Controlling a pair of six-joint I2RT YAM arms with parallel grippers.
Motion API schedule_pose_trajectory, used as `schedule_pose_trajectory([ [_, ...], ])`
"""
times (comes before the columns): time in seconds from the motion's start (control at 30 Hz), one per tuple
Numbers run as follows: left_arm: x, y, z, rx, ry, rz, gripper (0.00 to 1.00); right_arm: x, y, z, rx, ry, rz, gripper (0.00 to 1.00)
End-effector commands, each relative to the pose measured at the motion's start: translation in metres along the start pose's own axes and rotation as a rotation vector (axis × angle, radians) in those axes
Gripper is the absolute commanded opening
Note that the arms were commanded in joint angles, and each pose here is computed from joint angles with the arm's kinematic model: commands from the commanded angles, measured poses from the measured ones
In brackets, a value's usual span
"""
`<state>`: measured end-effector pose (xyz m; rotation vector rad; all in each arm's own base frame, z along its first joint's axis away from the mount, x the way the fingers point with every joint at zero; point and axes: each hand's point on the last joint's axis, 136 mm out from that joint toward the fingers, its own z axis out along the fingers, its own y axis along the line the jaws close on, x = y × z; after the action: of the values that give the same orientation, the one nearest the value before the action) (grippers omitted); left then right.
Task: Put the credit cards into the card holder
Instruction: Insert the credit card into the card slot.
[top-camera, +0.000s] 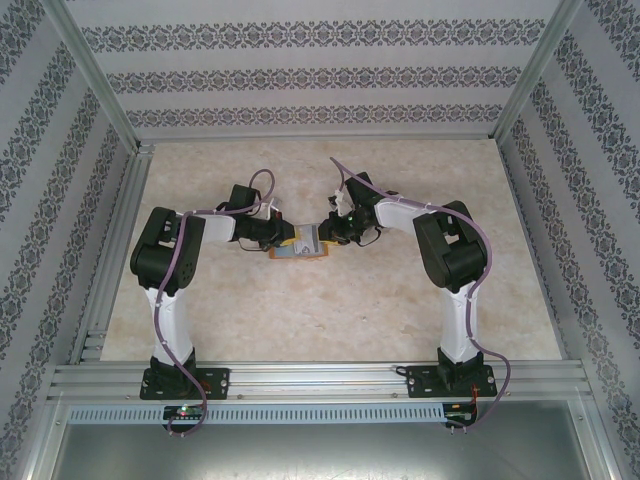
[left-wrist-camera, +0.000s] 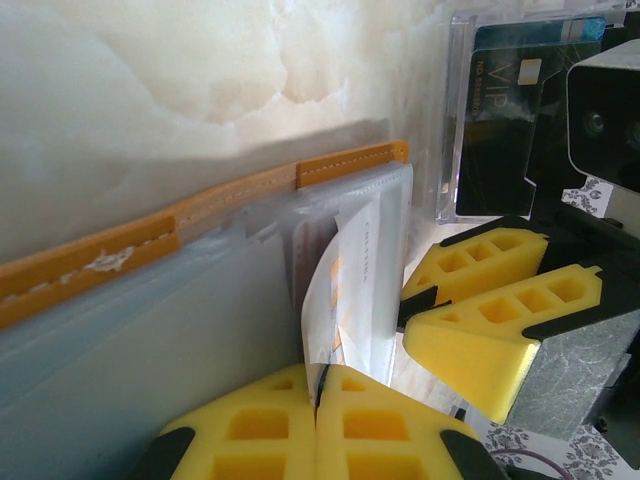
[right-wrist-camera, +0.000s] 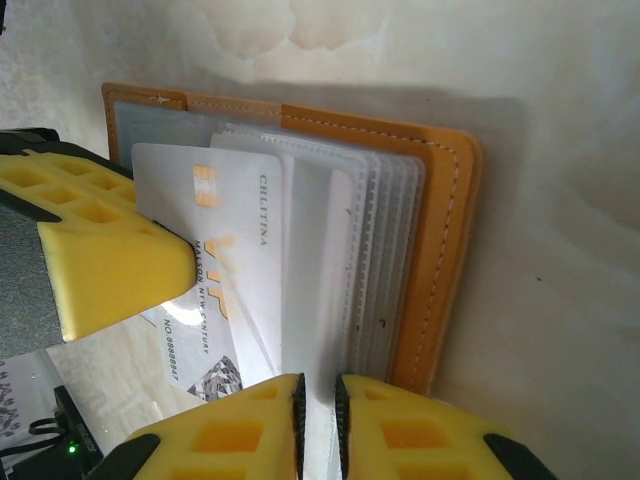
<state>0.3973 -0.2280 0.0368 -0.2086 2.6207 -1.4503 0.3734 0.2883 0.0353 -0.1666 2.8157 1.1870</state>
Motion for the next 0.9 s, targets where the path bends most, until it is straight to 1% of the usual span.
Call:
schedule_pose_trajectory([
  [0.0,0.008,0.025,0.015,-0.075,0.018,-0.047,0.00,0.008,-0.003,0.012,0.014,0.035,-0.015,0.20],
  [0.27,0.002,0.021,0.017,-0.077,0.024,-0.031,0.00,0.009,-0.002,0.012,0.015,0.038,-0.017,0.20],
  [0.57,0.001,0.019,0.020,-0.082,0.040,-0.023,0.11,0.011,-0.004,0.011,0.025,0.037,-0.017,0.20],
  [0.73,0.001,0.018,0.020,-0.092,0.041,-0.021,0.29,0.012,-0.006,0.012,0.029,0.040,-0.016,0.20],
  [0.87,0.000,0.014,0.014,-0.122,0.041,-0.002,0.34,0.011,-0.004,0.010,0.032,0.031,-0.023,0.20],
])
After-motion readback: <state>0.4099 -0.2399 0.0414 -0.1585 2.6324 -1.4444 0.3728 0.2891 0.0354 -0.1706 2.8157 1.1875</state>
